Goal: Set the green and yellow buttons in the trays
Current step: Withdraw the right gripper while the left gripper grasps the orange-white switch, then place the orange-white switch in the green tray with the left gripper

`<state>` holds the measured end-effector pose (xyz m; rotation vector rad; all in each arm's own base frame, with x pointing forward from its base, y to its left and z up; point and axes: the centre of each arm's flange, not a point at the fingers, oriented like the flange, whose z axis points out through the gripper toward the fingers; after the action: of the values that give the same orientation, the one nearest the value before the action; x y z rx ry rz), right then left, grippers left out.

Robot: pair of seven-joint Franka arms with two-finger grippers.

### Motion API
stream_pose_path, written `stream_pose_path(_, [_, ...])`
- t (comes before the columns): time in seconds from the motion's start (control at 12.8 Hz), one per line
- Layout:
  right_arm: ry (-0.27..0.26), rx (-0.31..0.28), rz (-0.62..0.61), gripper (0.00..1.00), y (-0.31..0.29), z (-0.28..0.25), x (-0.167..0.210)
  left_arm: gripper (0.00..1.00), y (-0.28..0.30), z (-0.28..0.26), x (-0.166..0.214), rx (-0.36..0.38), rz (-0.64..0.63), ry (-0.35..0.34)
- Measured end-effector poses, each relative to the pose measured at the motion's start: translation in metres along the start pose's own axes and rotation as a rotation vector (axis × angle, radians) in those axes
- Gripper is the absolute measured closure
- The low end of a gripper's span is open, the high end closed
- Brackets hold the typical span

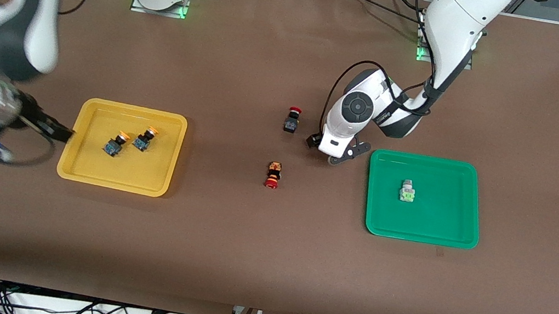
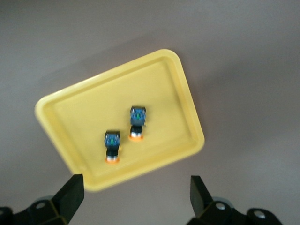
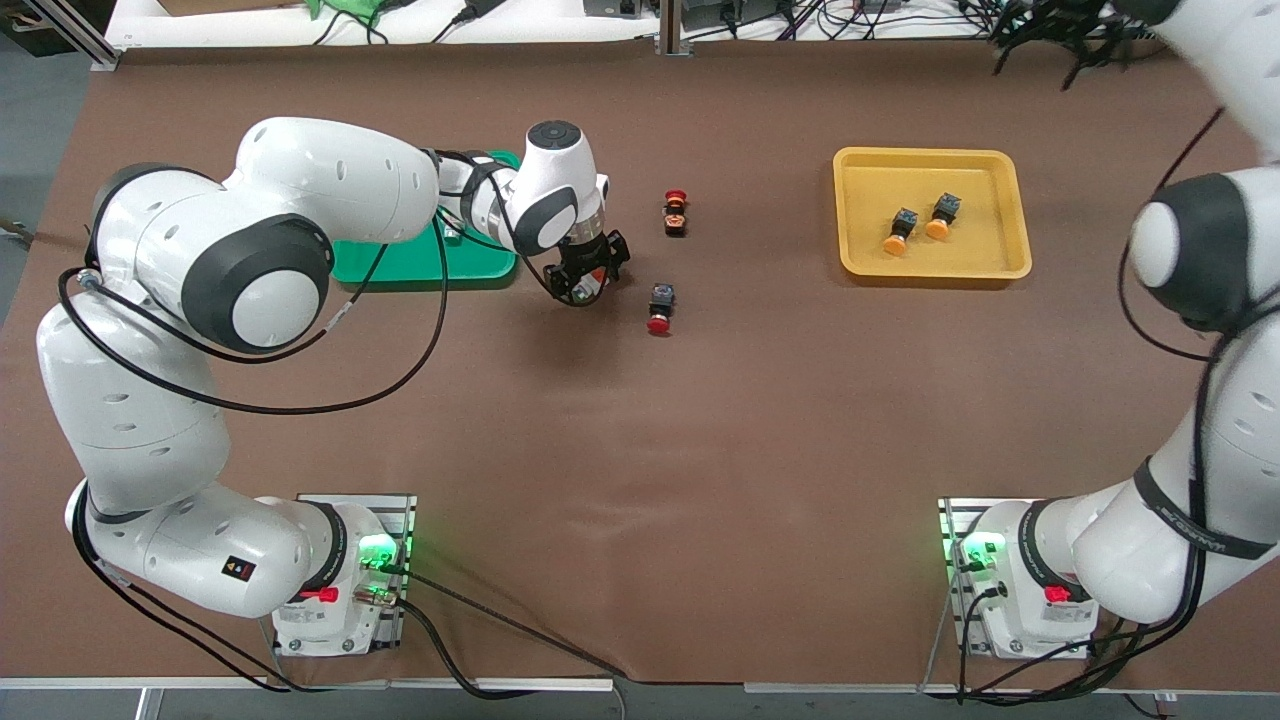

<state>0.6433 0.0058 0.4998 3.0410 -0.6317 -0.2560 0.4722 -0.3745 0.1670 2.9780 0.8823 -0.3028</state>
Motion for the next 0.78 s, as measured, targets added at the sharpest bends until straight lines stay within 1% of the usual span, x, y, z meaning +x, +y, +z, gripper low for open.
stream_pose_path(0.08, [0.005,0.037,-0.024,0.00,0.021,-0.031,-0.014,0.12,0.000,-0.001,0.001,-0.003,-0.001,0.001])
stream_pose_path(0.16, [0.017,0.069,-0.044,0.00,0.041,-0.055,-0.026,0.25,0.000,-0.002,0.002,-0.006,-0.003,0.004])
stream_pose_path(0.24, [0.030,0.087,-0.061,0.00,0.057,-0.069,-0.034,0.31,0.001,-0.006,0.005,-0.012,-0.006,0.007])
stream_pose_path(0.31, [0.037,0.088,-0.081,0.00,0.067,-0.075,-0.038,0.31,0.000,-0.012,0.009,-0.010,-0.013,0.011])
stream_pose_path(0.39, [0.037,0.078,-0.110,0.00,0.072,-0.074,-0.039,0.31,-0.002,-0.023,0.015,0.006,-0.014,0.012])
stream_pose_path(0.55, [0.009,0.038,-0.211,0.00,0.081,-0.058,-0.038,0.31,-0.012,-0.066,0.037,0.064,0.028,0.009])
stream_pose_path(0.71, [-0.024,0.041,-0.279,0.00,0.091,-0.042,-0.033,0.31,-0.032,-0.116,0.070,0.132,0.104,-0.016])
stream_pose_path(0.78, [-0.032,0.046,-0.299,0.00,0.094,-0.039,-0.032,0.31,-0.048,-0.135,0.095,0.153,0.151,-0.018])
